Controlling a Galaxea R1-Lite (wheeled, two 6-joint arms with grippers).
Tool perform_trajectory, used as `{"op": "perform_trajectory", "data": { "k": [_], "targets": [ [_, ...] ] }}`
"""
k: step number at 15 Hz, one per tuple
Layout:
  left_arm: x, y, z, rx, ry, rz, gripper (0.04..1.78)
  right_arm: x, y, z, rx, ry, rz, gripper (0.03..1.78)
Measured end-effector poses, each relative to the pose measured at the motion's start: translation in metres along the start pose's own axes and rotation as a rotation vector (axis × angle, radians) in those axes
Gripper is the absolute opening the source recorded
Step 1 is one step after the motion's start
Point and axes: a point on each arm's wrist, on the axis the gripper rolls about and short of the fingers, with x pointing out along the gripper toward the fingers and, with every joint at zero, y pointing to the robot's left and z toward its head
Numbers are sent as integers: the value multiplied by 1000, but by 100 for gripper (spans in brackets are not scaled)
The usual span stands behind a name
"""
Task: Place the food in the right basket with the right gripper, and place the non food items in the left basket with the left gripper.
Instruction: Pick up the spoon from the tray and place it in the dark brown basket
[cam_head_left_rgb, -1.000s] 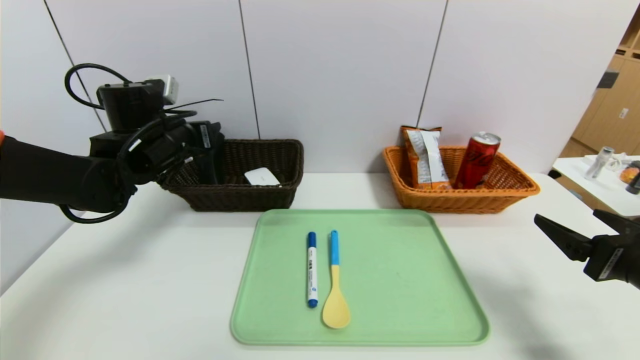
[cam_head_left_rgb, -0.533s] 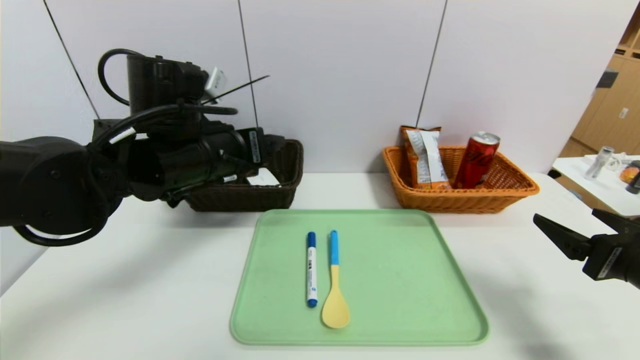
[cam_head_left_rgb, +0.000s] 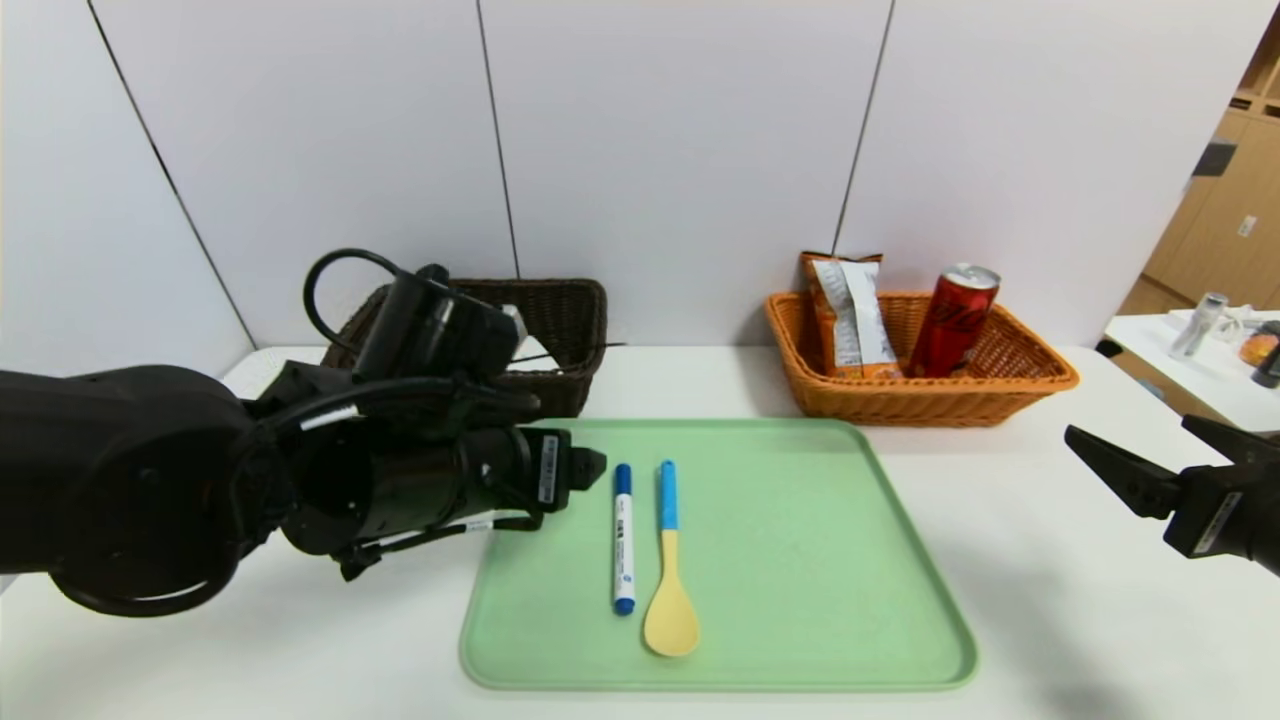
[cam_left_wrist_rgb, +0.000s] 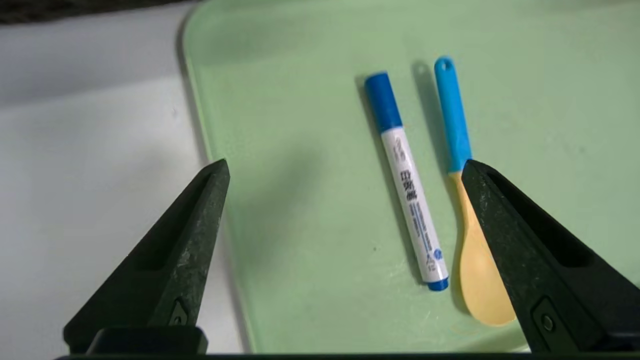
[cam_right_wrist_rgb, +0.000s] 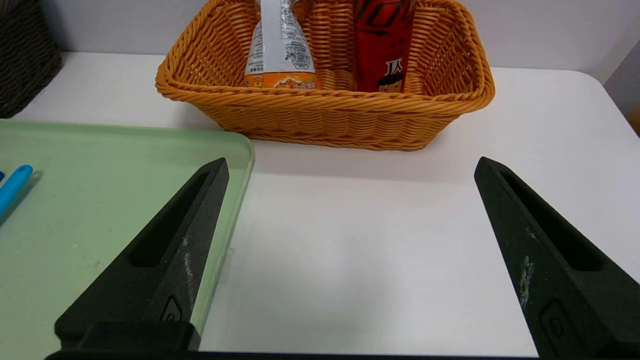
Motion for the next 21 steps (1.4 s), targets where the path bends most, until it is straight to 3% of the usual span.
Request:
{"op": "perform_trajectory", "data": {
  "k": [6, 21],
  "targets": [
    [29, -16, -27, 40, 83, 50, 167, 1, 0, 1, 2, -3, -1, 169],
    [72, -21, -43, 73, 58, 101, 169, 1, 0, 1, 7, 0, -1, 169]
  ]
}}
